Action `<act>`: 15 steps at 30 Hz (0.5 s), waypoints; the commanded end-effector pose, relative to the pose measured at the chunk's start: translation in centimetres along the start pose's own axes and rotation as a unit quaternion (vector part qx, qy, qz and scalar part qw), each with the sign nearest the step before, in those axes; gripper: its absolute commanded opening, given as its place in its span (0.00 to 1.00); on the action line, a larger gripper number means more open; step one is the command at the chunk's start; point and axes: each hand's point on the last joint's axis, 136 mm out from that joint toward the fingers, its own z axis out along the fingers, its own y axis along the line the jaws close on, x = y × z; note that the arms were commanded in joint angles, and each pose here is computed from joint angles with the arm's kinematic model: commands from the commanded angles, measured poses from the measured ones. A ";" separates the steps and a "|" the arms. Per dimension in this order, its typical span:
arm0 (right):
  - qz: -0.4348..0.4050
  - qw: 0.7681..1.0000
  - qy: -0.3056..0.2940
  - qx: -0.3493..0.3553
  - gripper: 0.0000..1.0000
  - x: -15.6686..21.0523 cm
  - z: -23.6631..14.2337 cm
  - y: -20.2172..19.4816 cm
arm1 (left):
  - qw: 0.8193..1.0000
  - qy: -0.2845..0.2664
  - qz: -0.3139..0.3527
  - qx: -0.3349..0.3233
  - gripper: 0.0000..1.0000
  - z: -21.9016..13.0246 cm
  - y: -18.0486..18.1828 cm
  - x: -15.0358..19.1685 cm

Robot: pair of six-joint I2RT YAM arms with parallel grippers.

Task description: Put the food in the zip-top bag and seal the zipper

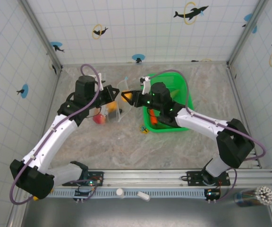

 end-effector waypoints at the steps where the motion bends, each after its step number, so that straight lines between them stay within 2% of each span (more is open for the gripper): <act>1: -0.001 1.000 0.011 0.010 0.46 0.5 1.4 0.6 | 1.000 -0.028 0.012 0.009 0.00 -1.3 -1.2 -1.6; 5: -0.003 0.997 0.036 0.064 0.47 1.8 2.7 -0.5 | 0.999 -0.034 0.014 0.011 0.00 -1.5 -1.5 -1.9; 8: -0.009 0.988 0.071 0.140 0.49 2.6 4.0 -2.1 | 0.999 -0.034 0.015 0.011 0.00 -1.5 -1.5 -2.0; 12: -0.027 0.957 0.088 0.276 0.51 1.9 4.0 -5.4 | 0.999 -0.043 0.019 0.007 0.00 -1.8 -1.5 -2.3; 15: -0.059 0.931 0.076 0.351 0.52 -0.1 3.1 -6.9 | 0.998 -0.050 0.023 0.002 0.00 -2.3 -1.4 -2.5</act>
